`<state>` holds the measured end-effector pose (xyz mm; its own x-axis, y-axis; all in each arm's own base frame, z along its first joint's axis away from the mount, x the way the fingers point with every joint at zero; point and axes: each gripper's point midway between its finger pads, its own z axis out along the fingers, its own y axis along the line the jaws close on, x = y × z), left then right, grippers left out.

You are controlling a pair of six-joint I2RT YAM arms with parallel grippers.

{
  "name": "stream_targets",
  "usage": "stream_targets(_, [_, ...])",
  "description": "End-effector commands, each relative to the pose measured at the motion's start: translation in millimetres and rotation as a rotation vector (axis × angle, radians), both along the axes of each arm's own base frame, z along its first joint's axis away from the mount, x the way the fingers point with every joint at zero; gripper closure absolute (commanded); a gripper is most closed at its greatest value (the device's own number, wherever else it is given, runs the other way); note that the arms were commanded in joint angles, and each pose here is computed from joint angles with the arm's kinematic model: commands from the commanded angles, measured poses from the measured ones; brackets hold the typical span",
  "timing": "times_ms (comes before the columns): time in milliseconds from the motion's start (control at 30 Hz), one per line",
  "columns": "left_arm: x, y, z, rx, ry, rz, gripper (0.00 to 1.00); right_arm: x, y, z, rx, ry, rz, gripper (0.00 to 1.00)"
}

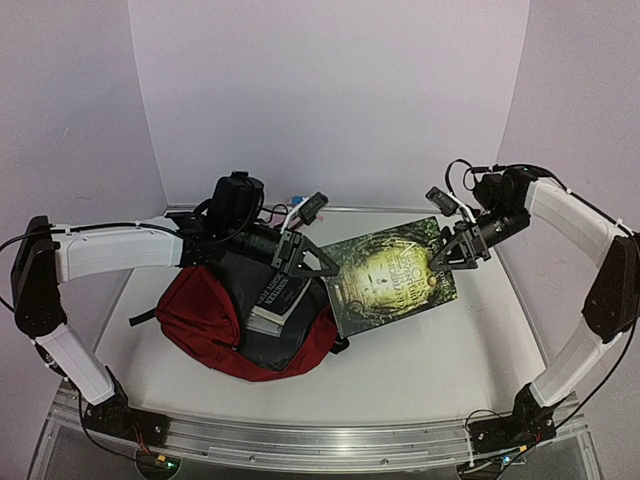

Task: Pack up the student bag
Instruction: Pick up the book from the center of the board.

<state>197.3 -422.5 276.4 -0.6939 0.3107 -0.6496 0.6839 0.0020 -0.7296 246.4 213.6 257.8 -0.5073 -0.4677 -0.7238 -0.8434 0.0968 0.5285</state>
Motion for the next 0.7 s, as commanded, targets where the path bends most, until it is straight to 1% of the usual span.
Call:
stream_targets(0, [-2.2,2.9,72.7,-0.174,-0.214,-0.02,1.0,-47.2,-2.7,11.0,-0.018,0.353,-0.002,0.4])
stream_targets(100, [0.9,1.2,69.7,-0.155,-0.216,-0.01,1.0,-46.8,0.2,14.8,0.0,0.37,-0.006,0.6])
stream_targets(167, [7.2,0.3,66.1,-0.131,-0.219,0.021,0.98,-45.6,1.9,18.2,0.015,0.383,-0.012,0.78])
stream_targets(200, [11.0,0.5,65.5,-0.122,-0.226,0.044,0.95,-44.7,2.7,19.6,0.022,0.392,-0.016,0.86])
stream_targets(267, [21.3,3.0,59.6,-0.076,-0.23,0.115,0.79,-43.5,3.9,21.9,0.034,0.407,-0.022,0.98])
stream_targets(300, [28.8,5.3,58.3,-0.054,-0.241,0.167,0.66,-42.7,4.5,22.9,0.041,0.415,-0.025,1.0])
stream_targets(333, [35.0,8.1,56.5,-0.031,-0.248,0.211,0.55,-42.1,5.5,24.2,0.052,0.425,-0.028,1.0])
stream_targets(433, [55.0,20.8,54.2,0.034,-0.268,0.351,0.33,-37.9,8.4,28.6,0.092,0.464,-0.041,1.0])
stream_targets(500, [67.5,31.1,51.1,0.081,-0.261,0.434,0.24,-34.5,10.4,31.1,0.116,0.484,-0.048,1.0])
stream_targets(533, [74.5,37.1,48.8,0.109,-0.255,0.482,0.17,-31.8,10.6,31.7,0.126,0.495,-0.054,1.0])
stream_targets(567, [81.6,43.9,45.3,0.14,-0.241,0.532,0.13,-28.5,10.2,32.2,0.137,0.504,-0.063,1.0])
stream_targets(667, [105.3,70.3,31.4,0.25,-0.193,0.704,0.09,-8.3,1.8,33.6,0.182,0.568,-0.133,1.0])
